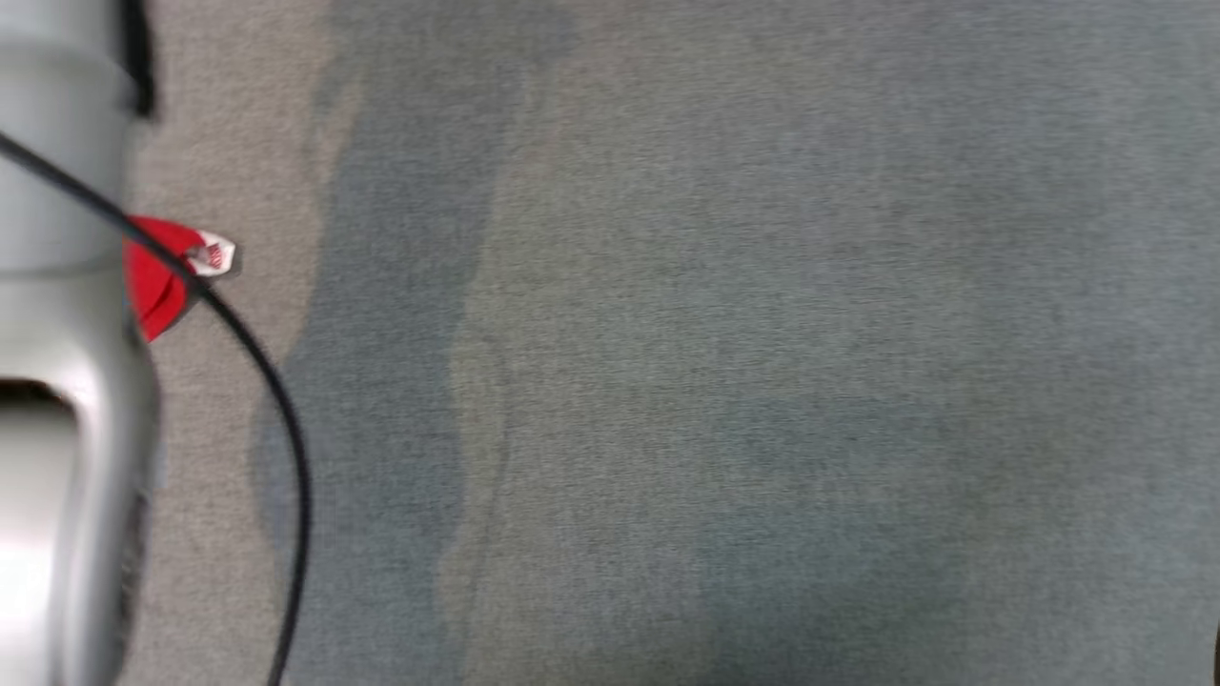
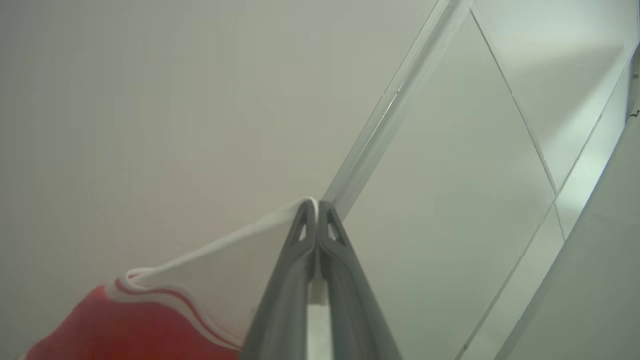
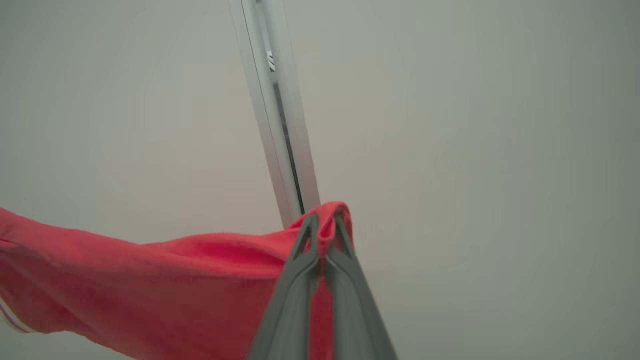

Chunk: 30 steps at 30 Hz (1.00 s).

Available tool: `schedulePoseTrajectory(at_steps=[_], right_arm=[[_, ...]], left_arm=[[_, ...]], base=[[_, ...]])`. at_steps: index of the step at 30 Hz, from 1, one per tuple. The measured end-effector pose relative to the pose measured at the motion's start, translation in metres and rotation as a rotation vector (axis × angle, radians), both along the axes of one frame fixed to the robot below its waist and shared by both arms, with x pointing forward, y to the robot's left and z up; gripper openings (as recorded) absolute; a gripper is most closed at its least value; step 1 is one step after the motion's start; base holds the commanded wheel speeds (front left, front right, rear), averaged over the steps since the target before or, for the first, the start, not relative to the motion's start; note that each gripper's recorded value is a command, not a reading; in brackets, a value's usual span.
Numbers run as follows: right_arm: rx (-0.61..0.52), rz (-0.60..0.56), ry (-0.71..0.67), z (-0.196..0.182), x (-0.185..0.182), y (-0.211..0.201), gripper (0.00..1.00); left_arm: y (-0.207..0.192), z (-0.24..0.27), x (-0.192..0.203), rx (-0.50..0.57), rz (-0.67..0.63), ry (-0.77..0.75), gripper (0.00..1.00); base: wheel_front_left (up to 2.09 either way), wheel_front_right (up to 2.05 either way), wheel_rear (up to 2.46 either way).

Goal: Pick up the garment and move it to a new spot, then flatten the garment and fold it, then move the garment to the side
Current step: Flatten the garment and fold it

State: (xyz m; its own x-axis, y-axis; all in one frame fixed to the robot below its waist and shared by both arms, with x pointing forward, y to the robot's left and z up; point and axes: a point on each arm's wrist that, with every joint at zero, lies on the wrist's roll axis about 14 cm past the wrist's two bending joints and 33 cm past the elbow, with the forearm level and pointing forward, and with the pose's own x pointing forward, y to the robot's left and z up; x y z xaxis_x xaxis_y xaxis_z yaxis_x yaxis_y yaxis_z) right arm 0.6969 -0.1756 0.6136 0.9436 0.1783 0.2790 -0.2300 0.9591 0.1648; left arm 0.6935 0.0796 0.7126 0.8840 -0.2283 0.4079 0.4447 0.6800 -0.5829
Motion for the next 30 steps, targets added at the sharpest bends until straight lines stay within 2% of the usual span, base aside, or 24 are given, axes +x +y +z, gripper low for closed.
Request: schedulePoseTrajectory(at_steps=[4,7,10,18,25,30], right_arm=[[-0.02,0.028,0.173,-0.08,-0.007,0.011,0.0],[-0.016,0.048,0.26,-0.117,-0.02,0.017,0.0],[-0.013,0.067,0.331,-0.142,-0.037,0.02,0.0],[0.039,0.069,0.446,-0.166,-0.08,0.016,0.0],[0.053,0.077,0.493,-0.165,-0.111,0.018,0.0],[0.047,0.056,0.536,-0.17,-0.131,0.01,0.0]], left_arm=[[-0.003,-0.092,-0.005,0.137,-0.028,0.178,0.0],[0.001,-0.134,-0.017,0.242,-0.036,0.253,0.0],[0.01,-0.163,-0.031,0.287,-0.03,0.318,0.0],[0.04,-0.214,-0.081,0.454,-0.024,0.438,0.0],[0.05,-0.253,-0.137,0.589,-0.089,0.543,0.0],[0.042,-0.269,-0.177,0.654,-0.169,0.589,0.0]], base=[[0.0,0.0,0.0],[0.0,0.0,0.0],[0.0,0.0,0.0],[0.0,0.0,0.0],[0.0,0.0,0.0],[0.0,0.0,0.0]])
